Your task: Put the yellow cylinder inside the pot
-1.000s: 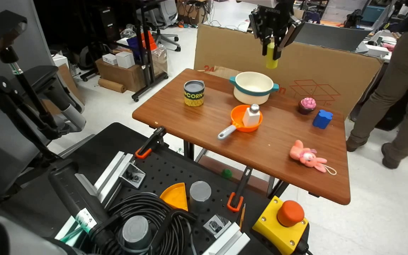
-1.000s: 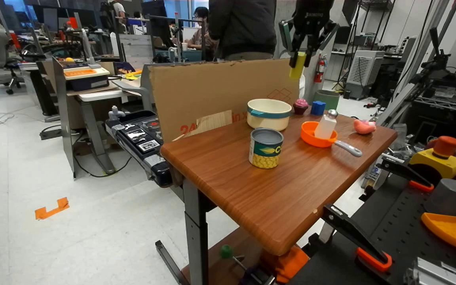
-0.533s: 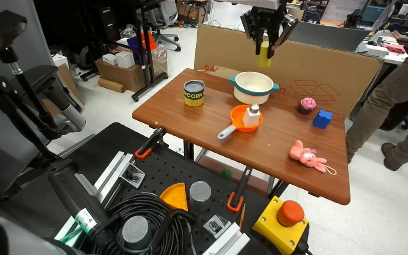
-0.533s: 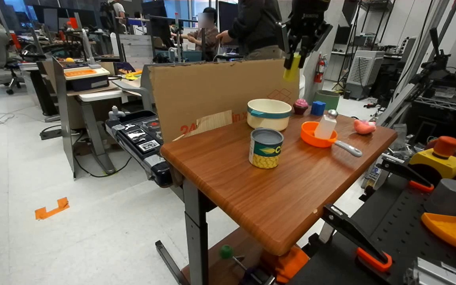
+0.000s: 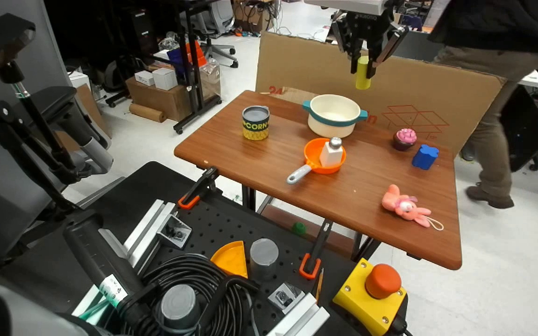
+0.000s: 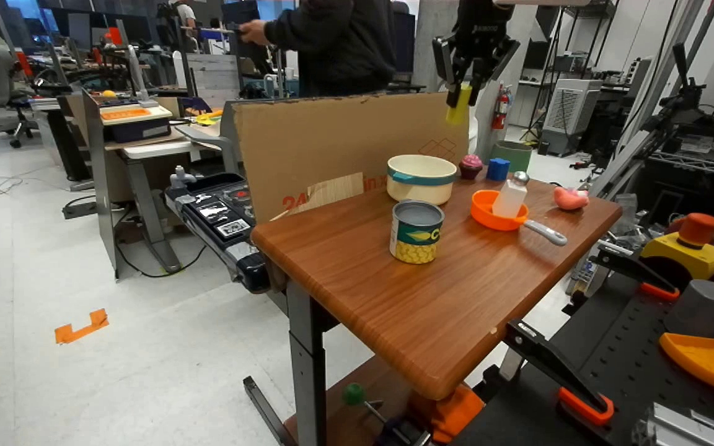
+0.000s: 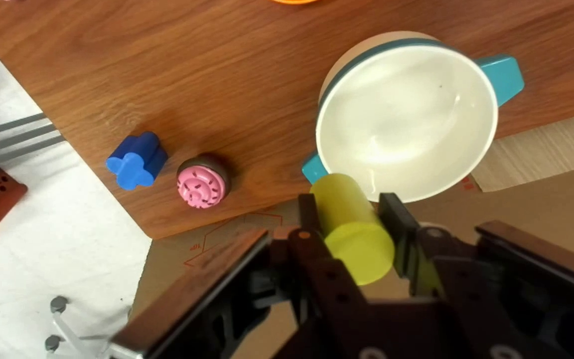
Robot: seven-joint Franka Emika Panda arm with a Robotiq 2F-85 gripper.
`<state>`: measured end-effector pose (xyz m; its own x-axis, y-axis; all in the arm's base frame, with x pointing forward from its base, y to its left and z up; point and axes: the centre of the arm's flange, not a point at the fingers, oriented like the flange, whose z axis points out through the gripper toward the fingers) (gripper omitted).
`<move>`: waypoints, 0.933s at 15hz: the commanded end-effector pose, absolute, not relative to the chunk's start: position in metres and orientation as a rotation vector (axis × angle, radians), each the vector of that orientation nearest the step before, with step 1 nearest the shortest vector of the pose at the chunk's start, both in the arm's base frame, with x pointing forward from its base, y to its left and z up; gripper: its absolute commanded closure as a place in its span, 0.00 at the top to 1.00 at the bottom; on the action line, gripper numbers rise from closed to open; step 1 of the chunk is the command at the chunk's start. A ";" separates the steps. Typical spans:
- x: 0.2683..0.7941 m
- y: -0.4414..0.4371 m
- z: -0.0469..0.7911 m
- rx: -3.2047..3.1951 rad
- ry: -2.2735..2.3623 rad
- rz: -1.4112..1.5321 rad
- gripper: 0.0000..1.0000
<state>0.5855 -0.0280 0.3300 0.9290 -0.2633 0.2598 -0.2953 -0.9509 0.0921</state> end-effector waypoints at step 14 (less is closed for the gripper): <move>0.572 -0.022 0.323 3.170 -0.097 0.330 0.09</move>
<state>0.5813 -0.0118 0.3206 0.9746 -0.0825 0.2082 -0.0766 -0.9964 -0.0364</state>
